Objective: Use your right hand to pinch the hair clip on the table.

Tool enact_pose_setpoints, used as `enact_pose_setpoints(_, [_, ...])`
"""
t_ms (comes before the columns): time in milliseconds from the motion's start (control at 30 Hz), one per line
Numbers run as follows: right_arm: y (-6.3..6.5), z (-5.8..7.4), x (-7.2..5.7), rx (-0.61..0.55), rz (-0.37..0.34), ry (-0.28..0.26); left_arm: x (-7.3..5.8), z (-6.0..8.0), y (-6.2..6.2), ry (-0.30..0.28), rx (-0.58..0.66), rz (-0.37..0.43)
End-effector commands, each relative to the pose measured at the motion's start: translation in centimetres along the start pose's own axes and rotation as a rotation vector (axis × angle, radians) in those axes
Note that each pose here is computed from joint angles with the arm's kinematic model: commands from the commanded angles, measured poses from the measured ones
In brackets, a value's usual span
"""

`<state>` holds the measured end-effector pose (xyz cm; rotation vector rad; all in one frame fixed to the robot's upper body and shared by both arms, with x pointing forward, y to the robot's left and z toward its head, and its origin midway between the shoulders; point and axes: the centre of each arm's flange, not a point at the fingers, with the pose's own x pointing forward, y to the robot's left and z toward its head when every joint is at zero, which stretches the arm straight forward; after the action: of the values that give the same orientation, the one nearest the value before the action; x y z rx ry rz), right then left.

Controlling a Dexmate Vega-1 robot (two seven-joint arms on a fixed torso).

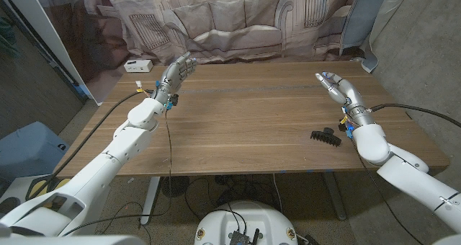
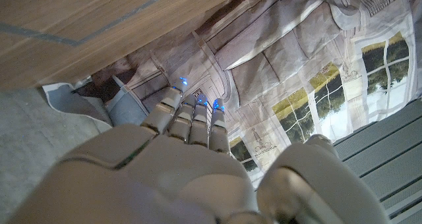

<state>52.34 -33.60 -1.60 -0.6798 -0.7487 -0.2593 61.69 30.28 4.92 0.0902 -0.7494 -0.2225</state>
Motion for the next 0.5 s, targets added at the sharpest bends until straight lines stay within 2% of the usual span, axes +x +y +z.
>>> enact_pose_setpoints(33, [1.2,0.9,1.9,0.275,0.006,-0.032,-0.9,0.4,1.2,-0.005,-0.007,0.001])
enact_pose_setpoints(267, [1.9,1.1,3.0,0.390,0.003,-0.059,-1.7,0.4,1.8,-0.035,-0.031,0.022])
enact_pose_setpoints(500, [3.2,1.4,4.0,0.466,0.038,-0.096,-2.6,0.5,1.9,-0.060,-0.047,0.041])
